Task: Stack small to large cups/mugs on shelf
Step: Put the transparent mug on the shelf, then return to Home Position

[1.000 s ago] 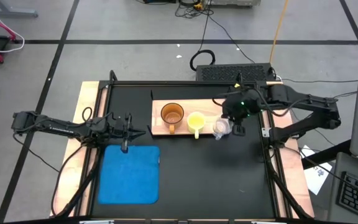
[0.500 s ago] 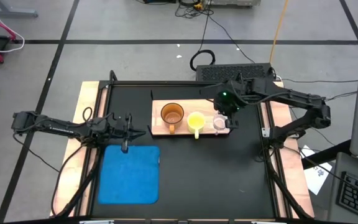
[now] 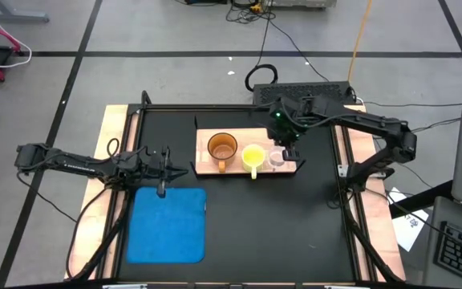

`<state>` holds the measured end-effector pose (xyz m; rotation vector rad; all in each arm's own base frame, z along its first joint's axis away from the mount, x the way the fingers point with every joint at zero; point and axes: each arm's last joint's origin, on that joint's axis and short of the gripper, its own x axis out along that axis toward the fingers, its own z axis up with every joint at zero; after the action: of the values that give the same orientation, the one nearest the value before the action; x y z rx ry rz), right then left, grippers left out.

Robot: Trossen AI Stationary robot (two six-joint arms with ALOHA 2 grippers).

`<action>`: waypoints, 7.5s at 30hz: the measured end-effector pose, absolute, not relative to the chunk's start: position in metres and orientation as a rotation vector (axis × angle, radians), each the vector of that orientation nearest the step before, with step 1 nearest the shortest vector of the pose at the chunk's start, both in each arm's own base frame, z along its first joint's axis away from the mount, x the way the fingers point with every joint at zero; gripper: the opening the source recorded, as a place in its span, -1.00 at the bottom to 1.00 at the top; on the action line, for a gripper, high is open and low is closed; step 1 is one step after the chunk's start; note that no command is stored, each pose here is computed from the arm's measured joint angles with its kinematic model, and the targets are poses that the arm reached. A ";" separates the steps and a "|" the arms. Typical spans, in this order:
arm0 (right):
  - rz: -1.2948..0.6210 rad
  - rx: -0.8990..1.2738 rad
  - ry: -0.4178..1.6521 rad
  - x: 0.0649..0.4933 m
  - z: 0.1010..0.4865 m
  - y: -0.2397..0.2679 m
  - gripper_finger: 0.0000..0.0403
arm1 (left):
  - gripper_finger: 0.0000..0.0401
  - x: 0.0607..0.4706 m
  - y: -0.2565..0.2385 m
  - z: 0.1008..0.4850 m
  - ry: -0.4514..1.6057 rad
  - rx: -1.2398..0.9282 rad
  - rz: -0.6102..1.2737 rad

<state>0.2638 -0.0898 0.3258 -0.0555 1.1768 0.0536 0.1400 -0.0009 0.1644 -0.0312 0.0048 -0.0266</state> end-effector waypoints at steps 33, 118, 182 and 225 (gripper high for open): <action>-0.025 0.046 1.218 0.268 0.273 -0.105 -1.00 | -0.89 0.140 -0.001 0.165 0.003 -0.035 -0.026; -0.156 0.048 1.259 0.265 0.246 -0.108 -0.60 | -0.89 0.140 -0.001 0.164 0.011 -0.058 -0.026; -0.055 0.172 0.223 0.025 0.277 0.000 -1.00 | -1.00 0.130 -0.008 0.179 -0.123 0.020 0.061; 0.033 0.152 0.193 0.021 0.276 0.004 -1.00 | -0.98 0.124 -0.026 0.178 -0.102 0.074 -0.083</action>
<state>0.0212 0.0038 0.2765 0.1523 0.1933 0.0325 0.1235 -0.0262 0.1779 0.0736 -0.1022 -0.0832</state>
